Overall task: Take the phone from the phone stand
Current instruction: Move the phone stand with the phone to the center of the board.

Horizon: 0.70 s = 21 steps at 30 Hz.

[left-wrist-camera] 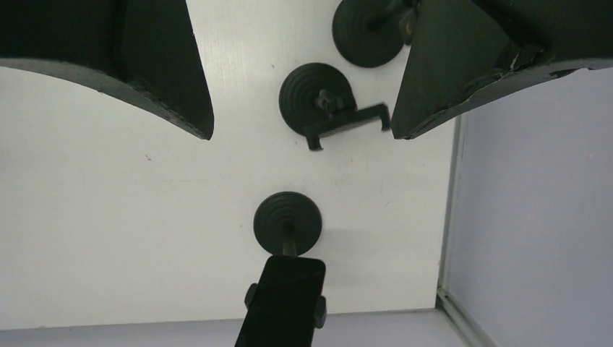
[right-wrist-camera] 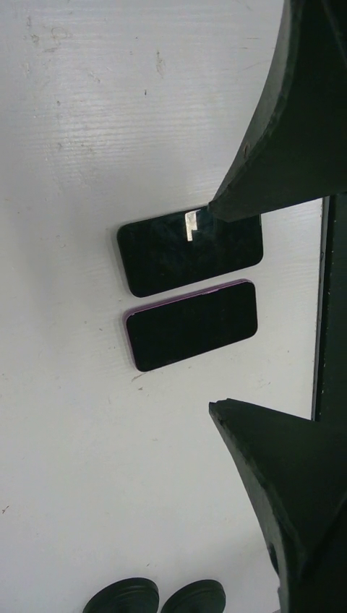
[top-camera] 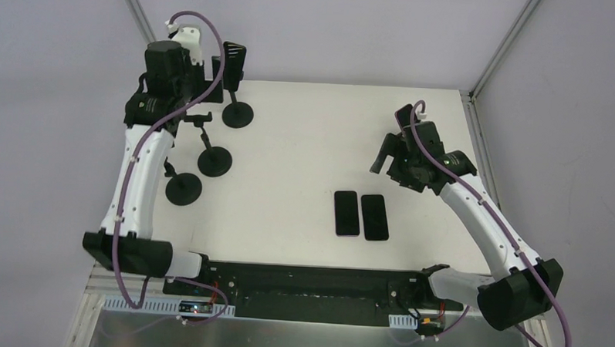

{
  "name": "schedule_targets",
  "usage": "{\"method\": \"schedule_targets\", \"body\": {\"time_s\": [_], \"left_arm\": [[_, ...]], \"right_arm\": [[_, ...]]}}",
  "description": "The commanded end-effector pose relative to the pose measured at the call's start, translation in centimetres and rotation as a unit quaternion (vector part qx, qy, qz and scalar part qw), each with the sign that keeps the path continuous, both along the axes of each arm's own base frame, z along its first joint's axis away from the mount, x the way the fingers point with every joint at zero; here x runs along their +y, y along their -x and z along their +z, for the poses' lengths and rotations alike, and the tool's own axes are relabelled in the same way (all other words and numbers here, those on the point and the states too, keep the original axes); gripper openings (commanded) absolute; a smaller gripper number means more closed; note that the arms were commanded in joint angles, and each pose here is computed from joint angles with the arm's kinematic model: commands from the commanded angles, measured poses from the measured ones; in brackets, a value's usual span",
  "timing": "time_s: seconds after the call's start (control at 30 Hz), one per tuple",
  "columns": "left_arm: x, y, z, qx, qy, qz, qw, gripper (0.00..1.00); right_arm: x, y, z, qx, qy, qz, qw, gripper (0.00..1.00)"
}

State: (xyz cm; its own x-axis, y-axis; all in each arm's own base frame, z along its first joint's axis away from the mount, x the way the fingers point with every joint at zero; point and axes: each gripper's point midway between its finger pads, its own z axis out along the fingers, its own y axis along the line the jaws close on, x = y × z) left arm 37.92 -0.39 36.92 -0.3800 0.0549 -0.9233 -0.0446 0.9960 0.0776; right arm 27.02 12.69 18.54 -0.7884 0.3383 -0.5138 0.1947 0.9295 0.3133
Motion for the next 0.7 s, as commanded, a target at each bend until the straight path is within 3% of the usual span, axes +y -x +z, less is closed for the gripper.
{"method": "schedule_targets", "body": {"time_s": [0.0,0.27,0.67], "left_arm": [[-2.2,-4.3,-0.2,0.016,-0.018,-0.065,0.998,0.99],[-2.4,-11.8,-1.4,0.028,-0.071,-0.073,0.994,0.99],[-3.6,-18.0,-4.5,0.038,-0.078,-0.096,0.992,0.99]], "right_arm": [[-0.2,1.0,1.0,-0.013,-0.021,-0.008,1.000,0.99],[0.0,1.9,1.2,-0.014,-0.043,-0.014,0.999,0.98],[0.1,2.6,0.7,-0.005,-0.059,-0.023,0.998,0.98]]}}
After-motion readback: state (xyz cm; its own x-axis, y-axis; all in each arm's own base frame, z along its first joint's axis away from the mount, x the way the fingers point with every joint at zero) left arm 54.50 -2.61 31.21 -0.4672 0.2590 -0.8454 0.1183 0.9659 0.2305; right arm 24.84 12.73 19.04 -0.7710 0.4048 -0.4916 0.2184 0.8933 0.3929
